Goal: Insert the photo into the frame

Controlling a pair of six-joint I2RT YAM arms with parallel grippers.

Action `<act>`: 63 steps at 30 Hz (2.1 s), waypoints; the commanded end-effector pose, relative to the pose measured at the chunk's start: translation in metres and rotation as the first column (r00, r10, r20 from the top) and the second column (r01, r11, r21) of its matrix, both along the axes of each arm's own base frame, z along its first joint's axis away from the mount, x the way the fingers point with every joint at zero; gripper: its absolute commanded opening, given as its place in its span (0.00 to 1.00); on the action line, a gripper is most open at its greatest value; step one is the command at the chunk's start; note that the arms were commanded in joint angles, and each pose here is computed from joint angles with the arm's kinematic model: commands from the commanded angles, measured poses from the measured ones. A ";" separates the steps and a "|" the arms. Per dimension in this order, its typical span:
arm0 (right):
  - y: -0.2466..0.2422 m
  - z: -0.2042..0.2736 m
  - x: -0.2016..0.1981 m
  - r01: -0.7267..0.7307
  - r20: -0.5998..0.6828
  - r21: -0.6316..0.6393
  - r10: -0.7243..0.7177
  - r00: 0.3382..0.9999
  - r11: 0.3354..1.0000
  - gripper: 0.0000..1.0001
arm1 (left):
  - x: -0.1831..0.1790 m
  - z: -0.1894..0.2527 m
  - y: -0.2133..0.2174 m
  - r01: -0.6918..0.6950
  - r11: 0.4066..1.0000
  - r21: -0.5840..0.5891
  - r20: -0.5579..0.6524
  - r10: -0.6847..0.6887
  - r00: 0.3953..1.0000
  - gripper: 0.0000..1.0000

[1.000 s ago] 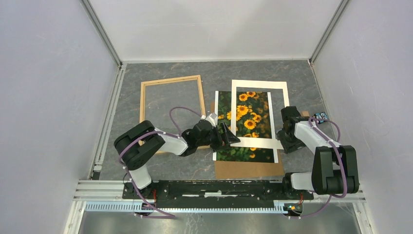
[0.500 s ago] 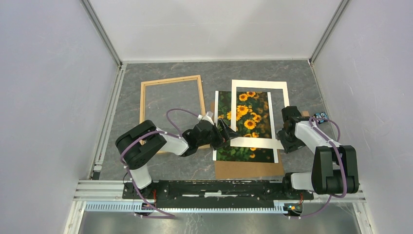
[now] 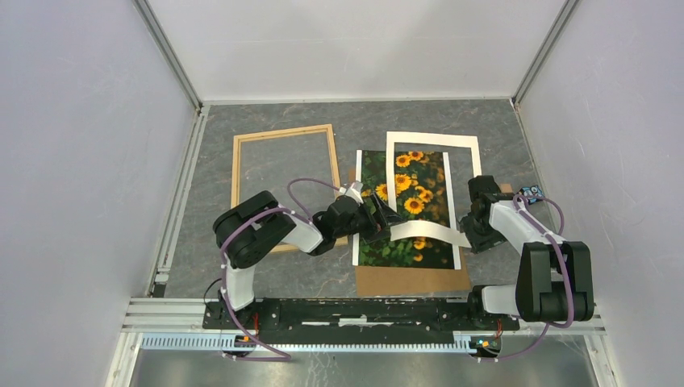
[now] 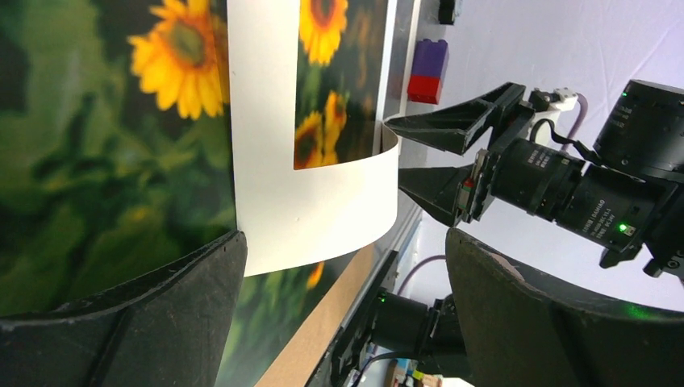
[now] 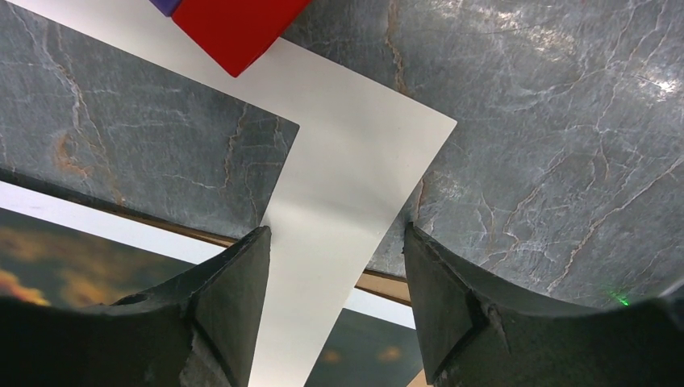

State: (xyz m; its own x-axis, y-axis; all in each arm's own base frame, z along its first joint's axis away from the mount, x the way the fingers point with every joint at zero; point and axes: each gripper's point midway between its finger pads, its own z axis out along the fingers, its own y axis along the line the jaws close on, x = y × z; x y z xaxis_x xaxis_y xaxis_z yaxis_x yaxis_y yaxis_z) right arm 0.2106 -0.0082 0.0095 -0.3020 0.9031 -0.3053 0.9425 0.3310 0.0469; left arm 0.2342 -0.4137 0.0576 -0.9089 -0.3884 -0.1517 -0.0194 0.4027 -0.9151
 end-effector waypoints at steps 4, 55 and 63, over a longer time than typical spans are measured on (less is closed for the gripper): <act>0.011 -0.025 -0.002 -0.011 -0.006 0.060 0.011 1.000 0.998 0.67 | -0.009 0.002 -0.018 0.079 0.995 -0.060 -0.057 -0.083 0.995 1.00; 0.142 0.077 0.165 -0.912 0.287 -0.358 0.953 0.098 0.202 0.88 | -0.003 0.106 0.059 0.205 0.917 0.342 0.185 -0.279 0.942 1.00; 0.136 0.093 0.221 -0.877 0.532 -0.322 0.834 0.145 0.358 0.81 | 0.061 0.106 0.036 0.196 0.946 0.259 0.129 -0.234 0.964 1.00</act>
State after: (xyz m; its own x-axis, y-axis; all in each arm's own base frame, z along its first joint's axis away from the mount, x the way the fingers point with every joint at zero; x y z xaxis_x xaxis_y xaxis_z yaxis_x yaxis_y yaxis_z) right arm 0.3864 0.1233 0.0725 -0.7667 0.0808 -0.6369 -0.1442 0.9450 0.2935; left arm 0.2634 -0.3627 0.1508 -0.9251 -0.1174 -0.3612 0.2078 0.6398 -0.7399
